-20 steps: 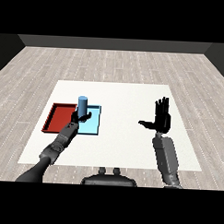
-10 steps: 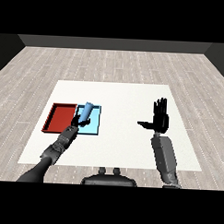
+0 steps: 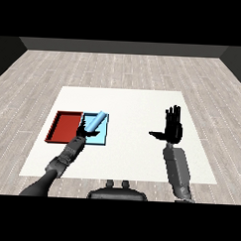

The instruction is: Pick the blue can and put it in the blue box

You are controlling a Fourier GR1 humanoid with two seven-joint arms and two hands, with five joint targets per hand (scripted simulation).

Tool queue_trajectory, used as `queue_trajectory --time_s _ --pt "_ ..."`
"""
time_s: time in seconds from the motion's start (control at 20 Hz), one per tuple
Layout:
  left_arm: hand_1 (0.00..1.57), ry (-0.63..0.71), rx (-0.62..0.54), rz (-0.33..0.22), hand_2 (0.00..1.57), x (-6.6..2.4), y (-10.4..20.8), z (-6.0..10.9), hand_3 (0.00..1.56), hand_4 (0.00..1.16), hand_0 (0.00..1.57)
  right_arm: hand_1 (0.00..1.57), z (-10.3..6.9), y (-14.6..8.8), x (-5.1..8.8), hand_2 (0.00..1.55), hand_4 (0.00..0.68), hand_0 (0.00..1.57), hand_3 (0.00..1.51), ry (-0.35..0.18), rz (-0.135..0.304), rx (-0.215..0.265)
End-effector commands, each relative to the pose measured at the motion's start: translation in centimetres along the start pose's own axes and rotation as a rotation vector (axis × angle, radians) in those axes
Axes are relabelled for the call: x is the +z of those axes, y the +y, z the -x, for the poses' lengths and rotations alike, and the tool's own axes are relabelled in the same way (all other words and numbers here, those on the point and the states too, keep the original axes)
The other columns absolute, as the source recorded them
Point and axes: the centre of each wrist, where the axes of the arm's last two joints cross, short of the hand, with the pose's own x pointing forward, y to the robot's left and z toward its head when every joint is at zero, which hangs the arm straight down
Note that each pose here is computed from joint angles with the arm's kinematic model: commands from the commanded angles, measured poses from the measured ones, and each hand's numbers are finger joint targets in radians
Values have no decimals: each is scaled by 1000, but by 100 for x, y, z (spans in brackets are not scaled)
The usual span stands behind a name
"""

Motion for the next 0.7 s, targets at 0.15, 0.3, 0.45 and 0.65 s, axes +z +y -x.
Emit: queue_trajectory --time_s 0.15,0.3,0.45,0.65 --pt "0 -276 175 -178 0 -64 30 -484 0 0 0 0 -76 95 -92 0 0 0 0 -7 -24 -28" --pt "0 -461 359 -44 0 -25 14 -698 0 0 0 0 -20 104 1 0 0 0 0 -18 -54 -24" --pt "0 -650 500 64 0 150 -165 -760 0 0 0 0 -46 -20 64 0 0 0 0 6 -50 -6" --pt "0 -799 594 155 0 195 -29 -699 0 0 0 0 145 -141 250 0 0 0 0 52 -79 27"
